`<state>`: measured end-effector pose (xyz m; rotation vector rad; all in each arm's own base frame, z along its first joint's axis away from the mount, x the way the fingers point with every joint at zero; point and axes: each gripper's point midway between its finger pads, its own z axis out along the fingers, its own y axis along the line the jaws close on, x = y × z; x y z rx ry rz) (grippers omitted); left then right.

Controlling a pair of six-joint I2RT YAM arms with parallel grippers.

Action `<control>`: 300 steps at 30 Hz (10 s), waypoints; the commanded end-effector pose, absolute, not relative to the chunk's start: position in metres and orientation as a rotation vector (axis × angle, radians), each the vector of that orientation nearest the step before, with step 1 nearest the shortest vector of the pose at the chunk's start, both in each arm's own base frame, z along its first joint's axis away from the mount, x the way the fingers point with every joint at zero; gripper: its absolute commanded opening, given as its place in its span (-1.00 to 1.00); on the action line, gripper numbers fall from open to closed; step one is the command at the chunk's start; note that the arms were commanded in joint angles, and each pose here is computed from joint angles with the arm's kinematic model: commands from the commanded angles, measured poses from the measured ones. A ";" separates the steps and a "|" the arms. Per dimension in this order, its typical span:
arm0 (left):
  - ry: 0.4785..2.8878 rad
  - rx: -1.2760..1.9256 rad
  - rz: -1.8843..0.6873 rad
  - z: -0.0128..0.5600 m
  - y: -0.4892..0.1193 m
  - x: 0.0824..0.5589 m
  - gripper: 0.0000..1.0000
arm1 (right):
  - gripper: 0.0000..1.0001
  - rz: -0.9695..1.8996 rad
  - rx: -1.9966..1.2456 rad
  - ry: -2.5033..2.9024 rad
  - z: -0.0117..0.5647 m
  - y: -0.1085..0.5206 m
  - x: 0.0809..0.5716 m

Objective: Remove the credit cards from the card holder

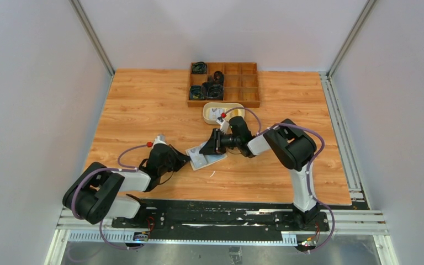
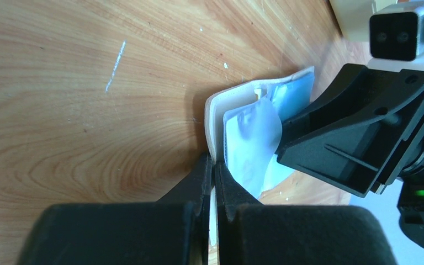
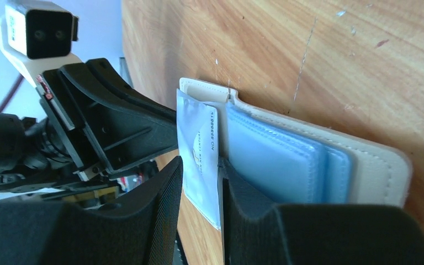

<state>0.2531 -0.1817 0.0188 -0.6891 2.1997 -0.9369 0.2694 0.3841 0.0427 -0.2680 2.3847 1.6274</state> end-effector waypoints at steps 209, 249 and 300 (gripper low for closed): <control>2.366 -0.300 -0.691 0.059 -0.210 0.320 -1.00 | 0.32 0.732 -0.438 2.316 0.072 0.375 0.298; 2.375 -0.311 -0.685 0.057 -0.207 0.315 -1.00 | 0.34 -0.190 -0.472 2.341 0.074 0.238 0.332; 2.607 -0.401 -0.350 -0.045 -0.154 0.262 -1.00 | 0.24 1.106 -0.331 2.381 0.049 0.358 0.307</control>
